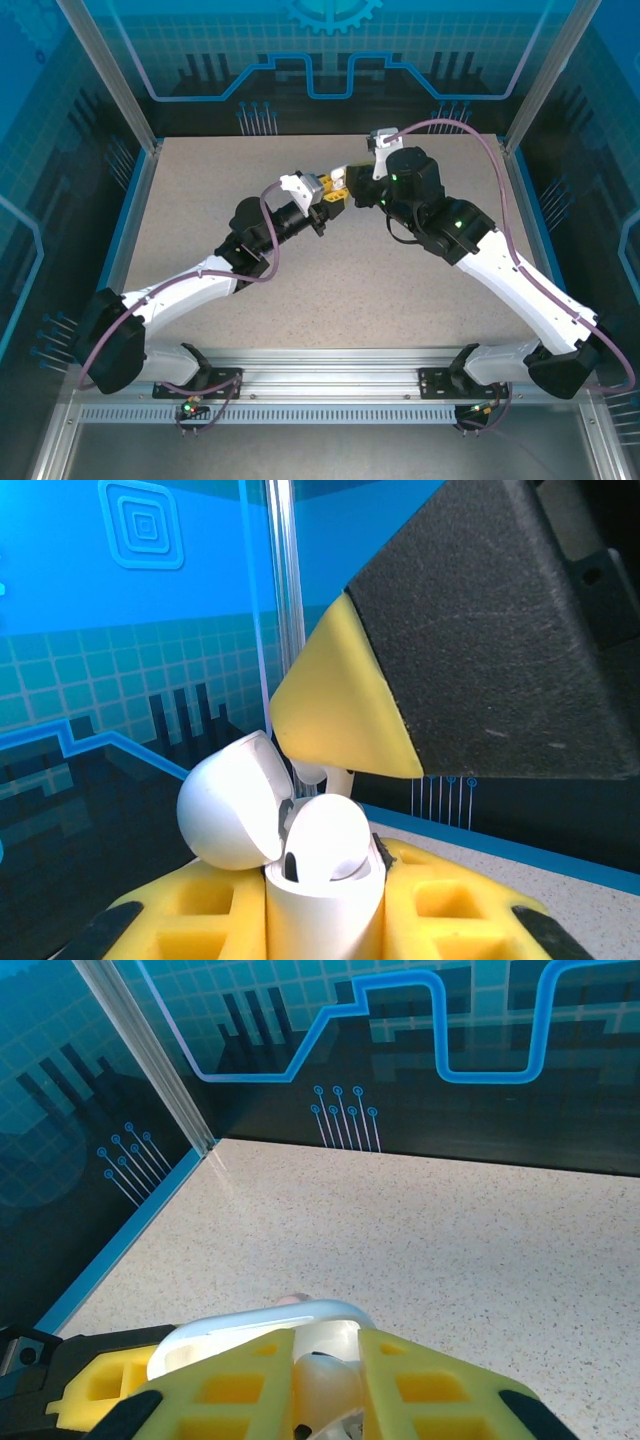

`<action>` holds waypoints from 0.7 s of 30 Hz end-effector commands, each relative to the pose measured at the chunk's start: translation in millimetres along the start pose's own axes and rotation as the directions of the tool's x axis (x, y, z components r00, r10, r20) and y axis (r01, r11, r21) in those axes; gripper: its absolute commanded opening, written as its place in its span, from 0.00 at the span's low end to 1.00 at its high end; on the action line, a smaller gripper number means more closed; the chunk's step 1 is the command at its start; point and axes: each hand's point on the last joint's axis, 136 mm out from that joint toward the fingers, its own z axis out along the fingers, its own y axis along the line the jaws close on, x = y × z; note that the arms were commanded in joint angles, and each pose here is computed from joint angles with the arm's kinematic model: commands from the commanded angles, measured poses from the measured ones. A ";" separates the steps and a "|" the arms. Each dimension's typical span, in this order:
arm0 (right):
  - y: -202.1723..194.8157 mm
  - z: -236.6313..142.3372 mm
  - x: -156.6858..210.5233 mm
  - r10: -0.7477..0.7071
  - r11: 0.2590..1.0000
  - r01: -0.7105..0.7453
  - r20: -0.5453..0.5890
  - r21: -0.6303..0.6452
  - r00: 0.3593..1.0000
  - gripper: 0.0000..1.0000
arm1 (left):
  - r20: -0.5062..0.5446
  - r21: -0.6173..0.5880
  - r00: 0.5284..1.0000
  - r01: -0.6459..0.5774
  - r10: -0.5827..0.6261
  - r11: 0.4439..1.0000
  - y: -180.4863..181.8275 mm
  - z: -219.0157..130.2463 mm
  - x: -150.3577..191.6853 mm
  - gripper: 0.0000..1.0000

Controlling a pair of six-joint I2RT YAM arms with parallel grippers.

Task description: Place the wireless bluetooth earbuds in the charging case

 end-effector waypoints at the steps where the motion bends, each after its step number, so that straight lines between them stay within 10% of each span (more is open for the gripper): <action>1: 10.5 -2.1 4.6 -0.031 0.999 0.031 -0.024 -0.021 0.999 0.20 | 0.091 0.008 0.995 -0.028 0.028 1.000 -3.4 0.1 -31.3 0.00; 21: -12.0 -9.4 -21.4 0.008 1.000 -0.009 0.047 0.026 0.999 0.20 | 0.064 0.006 0.998 -0.012 0.012 1.000 -3.0 -1.3 -18.3 0.00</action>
